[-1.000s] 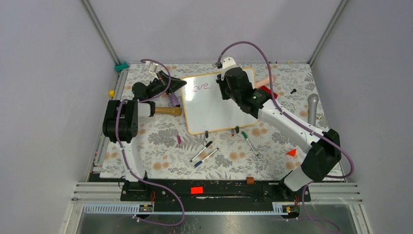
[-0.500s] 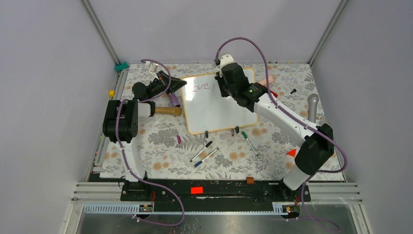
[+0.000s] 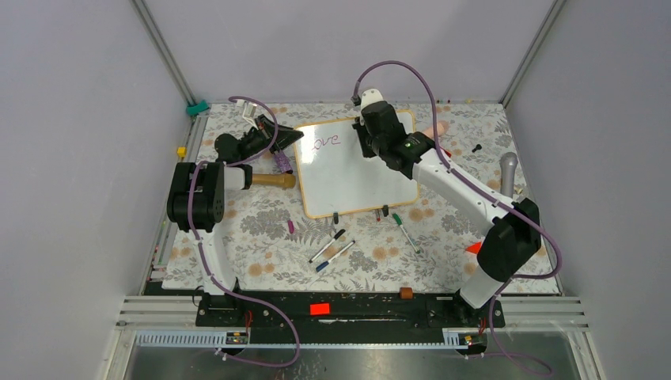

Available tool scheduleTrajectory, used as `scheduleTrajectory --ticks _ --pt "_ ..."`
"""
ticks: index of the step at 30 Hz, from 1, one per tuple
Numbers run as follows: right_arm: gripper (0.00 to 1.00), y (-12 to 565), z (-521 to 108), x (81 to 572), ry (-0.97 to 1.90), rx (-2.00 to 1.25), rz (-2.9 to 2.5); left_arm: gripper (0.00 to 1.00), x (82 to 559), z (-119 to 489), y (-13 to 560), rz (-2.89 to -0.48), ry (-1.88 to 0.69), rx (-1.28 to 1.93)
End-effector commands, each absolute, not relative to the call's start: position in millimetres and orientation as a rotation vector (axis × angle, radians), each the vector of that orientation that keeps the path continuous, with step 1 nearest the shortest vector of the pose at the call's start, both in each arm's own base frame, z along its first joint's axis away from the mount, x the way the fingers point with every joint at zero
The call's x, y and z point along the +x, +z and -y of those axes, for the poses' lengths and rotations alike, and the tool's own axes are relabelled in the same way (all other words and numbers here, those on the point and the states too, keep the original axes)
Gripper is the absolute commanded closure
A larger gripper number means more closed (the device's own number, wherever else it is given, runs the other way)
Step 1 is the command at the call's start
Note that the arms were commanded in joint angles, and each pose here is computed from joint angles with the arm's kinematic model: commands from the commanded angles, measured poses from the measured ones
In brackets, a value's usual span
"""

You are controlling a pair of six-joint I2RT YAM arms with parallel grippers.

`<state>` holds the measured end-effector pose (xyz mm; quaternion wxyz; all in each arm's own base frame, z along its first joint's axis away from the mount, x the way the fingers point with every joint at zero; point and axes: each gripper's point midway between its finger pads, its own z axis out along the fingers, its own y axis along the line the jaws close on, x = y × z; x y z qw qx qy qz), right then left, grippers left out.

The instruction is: Write a sentence on the whiteboard

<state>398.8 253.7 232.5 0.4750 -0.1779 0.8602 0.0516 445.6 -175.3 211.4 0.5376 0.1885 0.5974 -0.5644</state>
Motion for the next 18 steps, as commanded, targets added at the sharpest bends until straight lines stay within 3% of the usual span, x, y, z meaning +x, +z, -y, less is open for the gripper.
scheduleTrajectory --ticks 1,18 --pt "1.00 251.9 -253.4 412.2 0.128 -0.376 -2.060 1.00 420.7 194.7 181.9 -1.414 -1.334 0.661" --pt "1.00 244.5 -259.3 419.0 0.148 -0.381 -2.063 1.00 420.4 194.7 182.1 -1.413 -1.332 0.662"
